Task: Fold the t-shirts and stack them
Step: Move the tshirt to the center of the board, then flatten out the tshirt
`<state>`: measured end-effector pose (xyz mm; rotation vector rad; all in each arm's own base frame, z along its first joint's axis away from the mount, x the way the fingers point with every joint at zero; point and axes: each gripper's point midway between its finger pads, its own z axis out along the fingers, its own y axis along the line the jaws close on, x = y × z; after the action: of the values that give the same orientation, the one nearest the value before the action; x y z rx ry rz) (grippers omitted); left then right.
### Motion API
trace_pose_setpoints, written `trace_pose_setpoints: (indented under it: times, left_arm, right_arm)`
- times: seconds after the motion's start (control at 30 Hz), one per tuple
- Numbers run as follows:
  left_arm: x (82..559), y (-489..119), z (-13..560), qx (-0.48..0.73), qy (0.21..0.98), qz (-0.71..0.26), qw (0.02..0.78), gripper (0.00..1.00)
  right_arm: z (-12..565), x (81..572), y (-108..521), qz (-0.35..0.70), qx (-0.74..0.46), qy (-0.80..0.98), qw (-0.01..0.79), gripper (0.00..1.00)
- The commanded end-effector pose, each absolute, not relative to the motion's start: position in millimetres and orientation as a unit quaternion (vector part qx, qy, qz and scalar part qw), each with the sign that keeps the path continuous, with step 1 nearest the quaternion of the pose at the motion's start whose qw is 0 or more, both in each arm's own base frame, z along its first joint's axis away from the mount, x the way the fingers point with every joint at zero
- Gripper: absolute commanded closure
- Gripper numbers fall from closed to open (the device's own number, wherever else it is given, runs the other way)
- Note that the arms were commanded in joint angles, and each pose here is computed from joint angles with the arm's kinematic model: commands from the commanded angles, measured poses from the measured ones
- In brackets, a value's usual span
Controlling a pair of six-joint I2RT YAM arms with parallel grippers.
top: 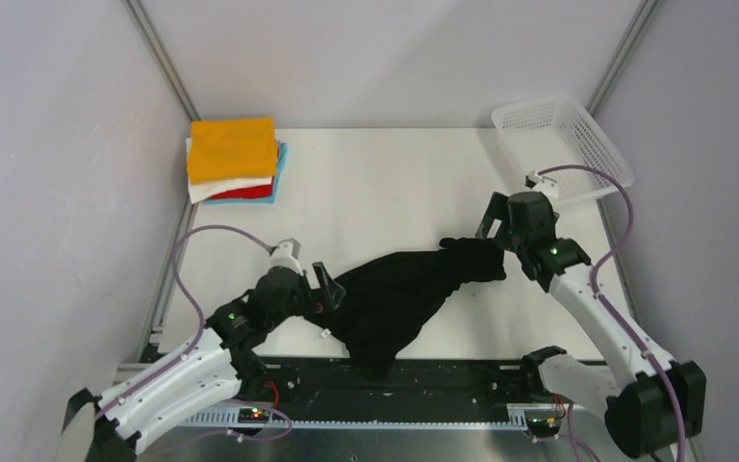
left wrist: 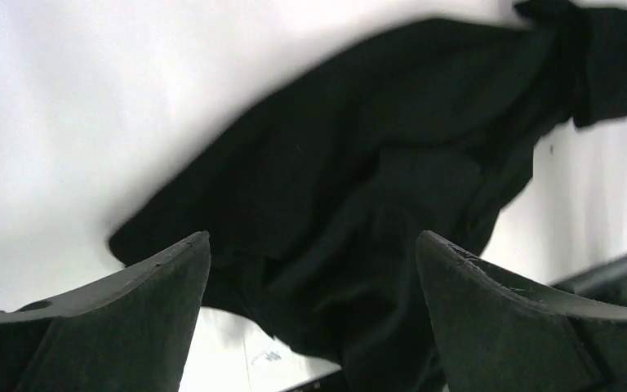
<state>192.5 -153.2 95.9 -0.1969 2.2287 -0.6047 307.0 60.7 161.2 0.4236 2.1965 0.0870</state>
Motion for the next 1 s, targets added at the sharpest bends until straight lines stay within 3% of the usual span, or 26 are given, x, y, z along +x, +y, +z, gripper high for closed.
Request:
trace_pose_setpoints:
  times: [0.0, 0.2, 0.27, 0.33, 0.37, 0.4, 0.47, 0.8, 0.97]
  left_arm:
    - [173.1, -183.7, 93.8, -0.051, 0.893, -0.272, 0.354, 0.00]
    - [180.2, -191.2, 68.3, -0.060, 0.915, -0.228, 0.327, 0.02]
    - [181.0, -201.5, 63.6, -0.050, 0.920, -0.231, 0.313, 0.13]
    - [182.3, -207.6, 57.8, -0.043, 0.925, -0.228, 0.302, 0.51]
    - [182.8, -208.3, 54.0, -0.040, 0.928, -0.222, 0.298, 0.64]
    - [185.1, -207.7, 54.1, -0.040, 0.927, -0.217, 0.302, 0.89]
    - [189.9, -204.9, 57.6, -0.044, 0.924, -0.212, 0.316, 0.99]
    - [209.6, -177.7, 108.9, -0.067, 0.868, -0.221, 0.439, 1.00]
    - [212.4, -174.2, 111.0, -0.065, 0.866, -0.211, 0.449, 1.00]
  right_arm:
    - [168.7, 293.3, 76.1, 0.070, 0.122, 0.876, 0.462, 0.01]
    - [157.5, 282.3, 101.9, 0.131, 0.069, 0.880, 0.451, 0.01]
    - [148.1, 283.0, 101.0, 0.124, 0.073, 0.887, 0.440, 0.01]
    - [132.1, 284.0, 99.6, 0.109, 0.079, 0.898, 0.419, 0.01]
    - [128.5, 284.3, 99.8, 0.106, 0.078, 0.901, 0.414, 0.01]
    - [120.7, 285.0, 99.9, 0.099, 0.077, 0.906, 0.404, 0.01]
    - [113.5, 287.2, 99.6, 0.091, 0.078, 0.910, 0.397, 0.00]
    - [114.0, 317.1, 92.1, 0.049, 0.091, 0.900, 0.424, 0.00]
    - [86.5, 310.7, 93.0, 0.032, 0.077, 0.925, 0.370, 0.00]
